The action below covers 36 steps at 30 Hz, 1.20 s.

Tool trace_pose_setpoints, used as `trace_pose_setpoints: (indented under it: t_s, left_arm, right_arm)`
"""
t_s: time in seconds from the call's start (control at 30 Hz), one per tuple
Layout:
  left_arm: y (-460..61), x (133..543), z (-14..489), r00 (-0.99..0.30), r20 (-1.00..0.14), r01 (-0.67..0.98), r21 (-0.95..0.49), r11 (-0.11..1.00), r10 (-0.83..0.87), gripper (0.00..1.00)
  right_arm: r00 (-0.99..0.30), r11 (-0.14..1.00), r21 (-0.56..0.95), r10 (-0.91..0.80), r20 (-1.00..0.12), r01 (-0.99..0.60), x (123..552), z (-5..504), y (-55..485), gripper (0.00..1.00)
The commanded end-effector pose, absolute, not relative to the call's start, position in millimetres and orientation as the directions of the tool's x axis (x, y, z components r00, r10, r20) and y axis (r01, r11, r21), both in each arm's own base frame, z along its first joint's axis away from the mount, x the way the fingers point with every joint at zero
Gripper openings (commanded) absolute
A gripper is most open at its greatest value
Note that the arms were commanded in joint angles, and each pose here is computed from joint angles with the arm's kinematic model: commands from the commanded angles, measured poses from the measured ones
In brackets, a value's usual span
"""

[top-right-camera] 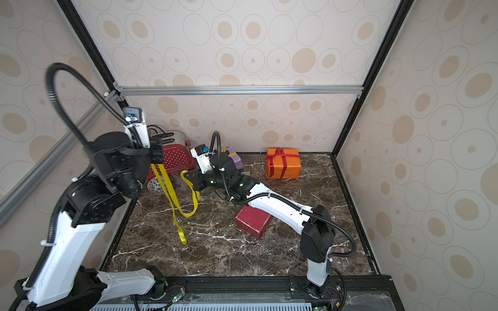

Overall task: Untie the ribbon bows on the gift boxes
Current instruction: Place the ribbon at the center of the board.

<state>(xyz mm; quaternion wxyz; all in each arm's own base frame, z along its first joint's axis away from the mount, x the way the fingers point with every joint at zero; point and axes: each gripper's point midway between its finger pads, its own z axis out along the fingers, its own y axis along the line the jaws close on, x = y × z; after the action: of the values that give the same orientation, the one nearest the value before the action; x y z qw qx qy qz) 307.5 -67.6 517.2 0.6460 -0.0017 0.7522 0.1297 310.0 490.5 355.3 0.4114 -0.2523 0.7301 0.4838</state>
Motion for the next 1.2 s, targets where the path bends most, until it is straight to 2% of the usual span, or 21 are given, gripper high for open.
trace_pose_setpoints:
  t_s: [0.0,0.13,0.27,0.33,0.5,0.53,0.6,0.63,0.7,0.77,0.87,0.93,1.07,1.17]
  left_arm:
    - [-49,317,450,-0.344,-0.939,-0.235,0.083,0.968,-0.003,0.00]
    - [-11,321,385,-0.470,-0.874,-0.353,0.054,0.934,-0.127,0.00]
    - [23,308,334,-0.536,-0.820,-0.456,0.083,0.886,-0.199,0.00]
    - [30,300,314,-0.565,-0.798,-0.477,0.109,0.872,-0.209,0.00]
    - [37,280,267,-0.645,-0.730,-0.488,0.166,0.857,-0.226,0.26]
    - [35,276,258,-0.659,-0.715,-0.478,0.159,0.864,-0.233,0.35]
    - [28,269,243,-0.681,-0.689,-0.450,0.127,0.884,-0.248,0.44]
    - [26,266,237,-0.687,-0.681,-0.443,0.116,0.889,-0.253,0.50]
    - [25,263,230,-0.695,-0.673,-0.434,0.113,0.894,-0.252,0.71]
    - [22,262,227,-0.699,-0.670,-0.420,0.103,0.902,-0.250,0.86]
    - [18,261,221,-0.685,-0.684,-0.401,0.068,0.914,-0.249,0.96]
    - [16,258,216,-0.660,-0.704,-0.394,0.029,0.918,-0.261,0.99]
    - [15,250,232,-0.581,-0.764,-0.382,-0.049,0.923,-0.281,0.99]
    - [19,242,246,-0.518,-0.804,-0.383,-0.086,0.920,-0.291,0.99]
  right_arm:
    - [-0.696,0.562,0.582,0.015,-0.718,-0.588,326,294,508,0.00]
    - [-0.783,0.619,0.634,0.048,-0.620,-0.464,335,244,529,0.00]
    - [-0.800,0.658,0.622,0.050,-0.598,-0.424,333,196,555,0.00]
    - [-0.819,0.668,0.626,0.042,-0.572,-0.403,330,170,570,0.03]
    - [-0.864,0.686,0.613,-0.044,-0.501,-0.391,316,122,597,0.09]
    - [-0.868,0.684,0.614,-0.058,-0.492,-0.394,313,115,602,0.10]
    - [-0.869,0.685,0.607,-0.078,-0.488,-0.403,310,107,607,0.11]
    - [-0.866,0.680,0.608,-0.082,-0.493,-0.410,310,109,611,0.12]
    - [-0.868,0.680,0.605,-0.096,-0.487,-0.414,308,106,612,0.15]
    - [-0.862,0.707,0.569,-0.114,-0.494,-0.420,310,105,605,0.26]
    - [-0.838,0.740,0.514,-0.124,-0.531,-0.434,314,116,592,0.48]
    - [-0.829,0.751,0.488,-0.138,-0.543,-0.444,314,120,585,0.59]
    - [-0.824,0.787,0.414,-0.201,-0.529,-0.457,309,120,567,0.63]
    - [-0.789,0.809,0.350,-0.212,-0.576,-0.473,309,147,545,0.63]
